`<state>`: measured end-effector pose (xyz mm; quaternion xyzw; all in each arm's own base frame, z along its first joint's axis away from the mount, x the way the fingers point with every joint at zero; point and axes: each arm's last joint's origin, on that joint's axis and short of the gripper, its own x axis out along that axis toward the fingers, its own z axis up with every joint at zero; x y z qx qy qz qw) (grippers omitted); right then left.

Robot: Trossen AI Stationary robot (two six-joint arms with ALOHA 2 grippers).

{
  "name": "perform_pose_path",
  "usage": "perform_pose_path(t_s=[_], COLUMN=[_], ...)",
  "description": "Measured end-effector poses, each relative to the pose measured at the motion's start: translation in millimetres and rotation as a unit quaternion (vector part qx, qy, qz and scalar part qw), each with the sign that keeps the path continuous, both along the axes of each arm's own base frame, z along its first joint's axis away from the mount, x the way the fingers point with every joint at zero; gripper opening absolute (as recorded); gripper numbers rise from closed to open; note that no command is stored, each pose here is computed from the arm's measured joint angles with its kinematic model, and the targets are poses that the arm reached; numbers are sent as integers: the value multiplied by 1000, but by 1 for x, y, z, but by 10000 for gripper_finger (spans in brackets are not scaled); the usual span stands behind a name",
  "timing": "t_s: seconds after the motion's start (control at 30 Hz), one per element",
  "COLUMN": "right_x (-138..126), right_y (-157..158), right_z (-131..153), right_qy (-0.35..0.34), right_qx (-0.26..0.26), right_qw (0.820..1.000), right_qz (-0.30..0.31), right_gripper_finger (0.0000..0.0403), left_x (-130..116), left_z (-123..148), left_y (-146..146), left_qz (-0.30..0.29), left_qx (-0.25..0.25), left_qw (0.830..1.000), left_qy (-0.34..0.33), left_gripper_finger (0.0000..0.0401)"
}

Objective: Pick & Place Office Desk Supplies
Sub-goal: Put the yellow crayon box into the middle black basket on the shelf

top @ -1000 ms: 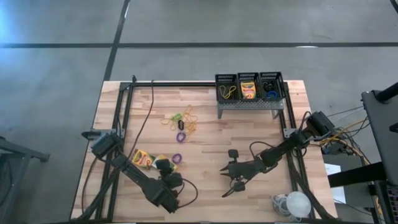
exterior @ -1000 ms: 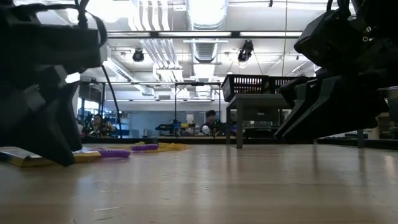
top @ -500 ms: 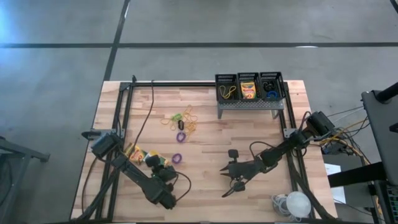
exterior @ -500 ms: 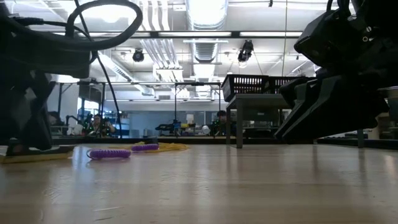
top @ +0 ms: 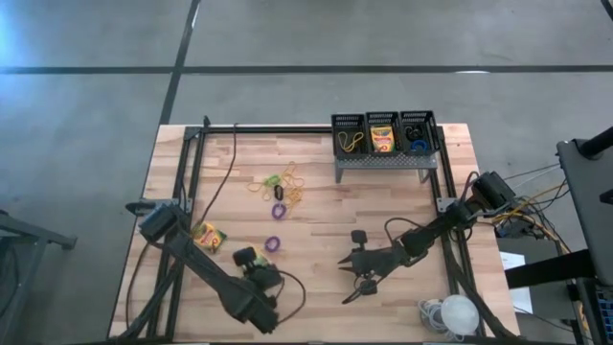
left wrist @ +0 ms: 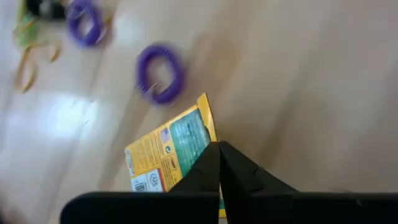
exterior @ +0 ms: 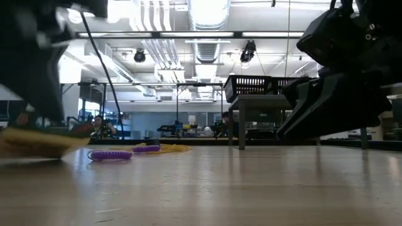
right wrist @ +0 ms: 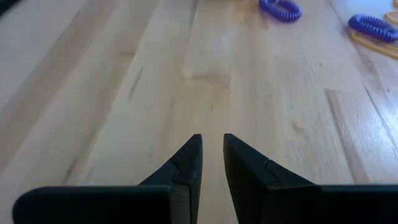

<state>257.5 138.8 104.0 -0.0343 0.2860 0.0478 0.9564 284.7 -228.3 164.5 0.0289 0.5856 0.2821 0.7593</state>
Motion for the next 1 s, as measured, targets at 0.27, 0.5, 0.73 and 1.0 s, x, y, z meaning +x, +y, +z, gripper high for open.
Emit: perform_pose_path(t_s=[0.27, 0.5, 0.73, 1.0], right_x=[4, 6, 10, 23], right_y=[5, 7, 5, -1], right_z=[8, 14, 17, 0], right_qy=[-39, -75, -107, -90], right_qx=[28, -22, -89, -98], right_qw=[998, 992, 983, 986], right_qz=[48, 100, 122, 99], right_gripper_finger=[99, 175, 209, 210], left_x=[38, 61, 73, 86], left_z=[16, 16, 20, 29], left_y=[-20, -10, -4, -9], left_qz=[-93, -123, -135, -177], left_qx=[-102, -96, -55, -20], left_qw=[984, 973, 966, 944], left_qy=[-113, -170, -215, -276], left_gripper_finger=[0, 0, 1, 1])
